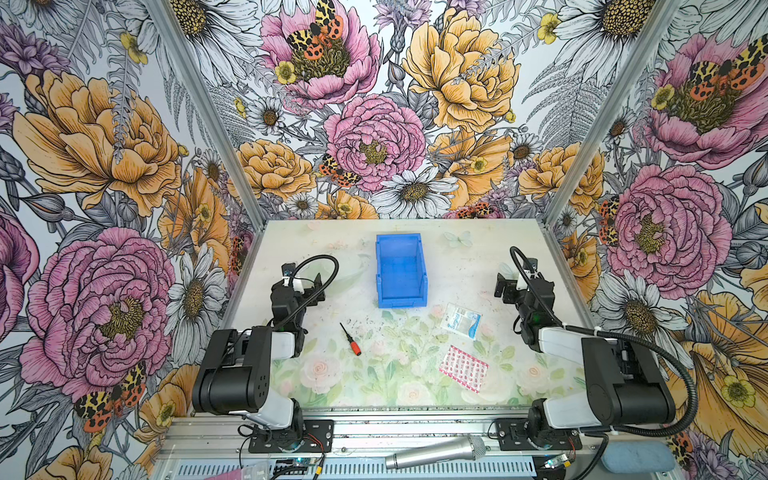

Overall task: Put the screwdriver in the bin
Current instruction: 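Lower the left gripper over the red-handled screwdriver while the right arm moves toward the bin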

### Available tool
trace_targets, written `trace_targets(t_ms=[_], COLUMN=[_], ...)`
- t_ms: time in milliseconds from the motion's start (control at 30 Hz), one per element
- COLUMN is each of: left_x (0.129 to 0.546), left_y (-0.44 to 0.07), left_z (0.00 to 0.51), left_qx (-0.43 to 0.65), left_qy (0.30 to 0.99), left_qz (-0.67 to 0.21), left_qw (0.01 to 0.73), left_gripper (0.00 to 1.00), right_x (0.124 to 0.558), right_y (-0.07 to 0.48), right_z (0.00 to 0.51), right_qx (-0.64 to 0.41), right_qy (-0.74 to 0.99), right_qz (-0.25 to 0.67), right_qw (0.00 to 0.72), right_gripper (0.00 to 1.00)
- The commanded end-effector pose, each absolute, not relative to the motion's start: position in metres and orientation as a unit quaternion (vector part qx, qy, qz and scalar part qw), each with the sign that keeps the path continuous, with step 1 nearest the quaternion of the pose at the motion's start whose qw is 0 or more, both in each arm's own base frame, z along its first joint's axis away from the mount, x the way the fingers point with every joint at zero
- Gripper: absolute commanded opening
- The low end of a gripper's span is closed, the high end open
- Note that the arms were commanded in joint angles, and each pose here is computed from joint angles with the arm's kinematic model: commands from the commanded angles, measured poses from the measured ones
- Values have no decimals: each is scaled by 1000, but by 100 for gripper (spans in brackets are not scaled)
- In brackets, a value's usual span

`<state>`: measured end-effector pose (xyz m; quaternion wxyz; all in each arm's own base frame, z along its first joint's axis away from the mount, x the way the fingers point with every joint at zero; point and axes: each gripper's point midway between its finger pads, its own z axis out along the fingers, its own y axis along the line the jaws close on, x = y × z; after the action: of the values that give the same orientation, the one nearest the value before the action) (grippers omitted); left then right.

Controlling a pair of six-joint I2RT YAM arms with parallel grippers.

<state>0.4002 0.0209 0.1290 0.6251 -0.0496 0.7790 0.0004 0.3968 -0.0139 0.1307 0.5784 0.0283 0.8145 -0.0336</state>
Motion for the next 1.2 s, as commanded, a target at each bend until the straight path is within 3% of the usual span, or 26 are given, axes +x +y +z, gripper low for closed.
trace_targets(t_ms=[0, 167, 367, 533, 867, 1167], left_x=[400, 392, 387, 383, 369, 343], left_y=[32, 33, 20, 19, -12, -37], left_z=[149, 153, 154, 159, 143, 120], left_qx=[-80, -97, -90, -140, -202, -241], left_qy=[770, 783, 815, 843, 876, 906], left_qz=[11, 5, -17, -41, -146, -164], left_qw=[633, 615, 572, 518, 412, 306], left_gripper=[99, 99, 99, 99, 99, 99], right_x=[391, 378, 353, 340, 339, 348], right_y=[-8, 1, -6, 13, 67, 131], right_z=[149, 163, 165, 182, 199, 199], right_qx=[19, 21, 94, 108, 61, -43], right_qy=[820, 830, 867, 865, 879, 896], right_qz=[-44, -43, -53, -17, 18, 71], right_qw=[571, 556, 487, 490, 472, 436], right_gripper=[99, 99, 99, 99, 99, 99])
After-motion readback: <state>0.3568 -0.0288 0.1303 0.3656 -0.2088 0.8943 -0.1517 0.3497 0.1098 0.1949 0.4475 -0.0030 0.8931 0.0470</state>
